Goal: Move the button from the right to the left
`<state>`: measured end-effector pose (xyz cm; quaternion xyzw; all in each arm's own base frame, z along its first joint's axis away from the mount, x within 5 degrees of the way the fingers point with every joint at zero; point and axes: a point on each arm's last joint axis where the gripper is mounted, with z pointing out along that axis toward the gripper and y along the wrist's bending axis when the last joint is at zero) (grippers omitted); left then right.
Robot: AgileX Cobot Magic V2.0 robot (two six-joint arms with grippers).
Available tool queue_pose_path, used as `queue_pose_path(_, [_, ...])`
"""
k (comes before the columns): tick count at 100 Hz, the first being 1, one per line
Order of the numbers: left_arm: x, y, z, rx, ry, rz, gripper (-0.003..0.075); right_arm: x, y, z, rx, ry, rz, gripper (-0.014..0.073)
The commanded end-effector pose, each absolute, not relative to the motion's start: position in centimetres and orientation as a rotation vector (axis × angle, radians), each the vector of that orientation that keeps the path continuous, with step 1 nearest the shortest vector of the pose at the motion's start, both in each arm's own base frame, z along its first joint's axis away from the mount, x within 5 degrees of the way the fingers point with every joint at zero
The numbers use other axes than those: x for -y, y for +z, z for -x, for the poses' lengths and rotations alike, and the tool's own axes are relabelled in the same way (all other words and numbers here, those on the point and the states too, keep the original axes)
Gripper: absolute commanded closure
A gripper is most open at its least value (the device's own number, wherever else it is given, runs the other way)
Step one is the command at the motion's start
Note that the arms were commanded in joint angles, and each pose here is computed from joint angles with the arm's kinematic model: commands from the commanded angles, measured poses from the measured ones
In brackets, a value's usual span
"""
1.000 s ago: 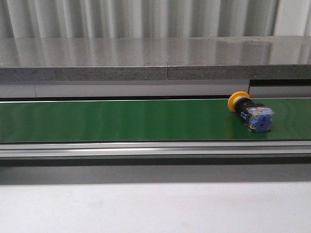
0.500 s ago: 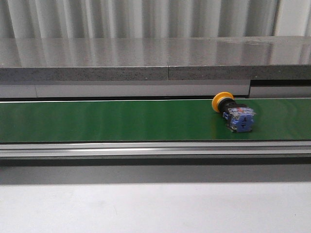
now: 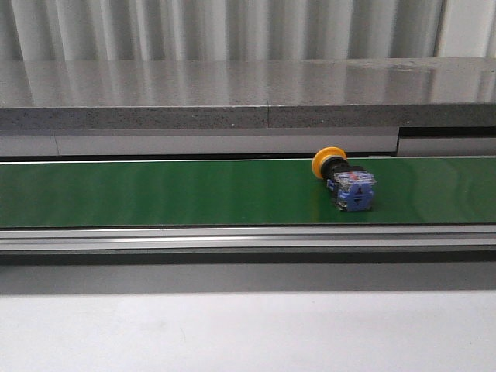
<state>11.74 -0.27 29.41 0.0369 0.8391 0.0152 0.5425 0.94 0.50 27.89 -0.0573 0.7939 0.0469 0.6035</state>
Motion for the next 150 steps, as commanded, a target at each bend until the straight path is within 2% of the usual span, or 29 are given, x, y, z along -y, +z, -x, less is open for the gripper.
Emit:
queue_pose_path(1, [0.3, 31.2, -12.7, -1.88, 0.038, -0.092, 0.0319, -0.5, 29.2, -0.7, -1.731, 0.107, 0.131, 0.0661])
queue_pose_path(8, [0.4, 31.3, -13.2, -1.859, 0.036, -0.092, 0.022, -0.5, 29.2, -0.7, -1.731, 0.107, 0.131, 0.0661])
queue_pose_path(15, [0.4, 31.4, -13.6, -1.848, 0.042, -0.1, 0.0186, -0.5, 29.2, -0.7, -1.731, 0.107, 0.131, 0.0661])
queue_pose_path(42, [1.2, 33.2, -15.9, -1.868, -0.002, -0.132, 0.0187, -0.5, 29.2, -0.7, -1.731, 0.107, 0.131, 0.0661])
queue_pose_path(63, [2.9, 35.0, -19.3, -1.982, -0.049, -0.211, 0.0182, -0.5, 29.2, -0.7, -1.731, 0.107, 0.131, 0.0661])
queue_pose_path(91, [7.4, 35.4, -24.2, -2.097, -0.137, -0.37, 0.0171, -0.5, 29.2, -0.7, -1.731, 0.107, 0.131, 0.0661])
queue_pose_path(113, [11.5, 35.8, -26.6, -2.222, -0.273, -0.441, 0.0173, -0.5, 29.2, -0.7, -1.731, 0.107, 0.131, 0.0661])
queue_pose_path(150, [16.9, 35.2, -30.1, -2.461, -0.431, -0.318, 0.0173, -0.5, 29.2, -0.7, -1.731, 0.107, 0.131, 0.0661])
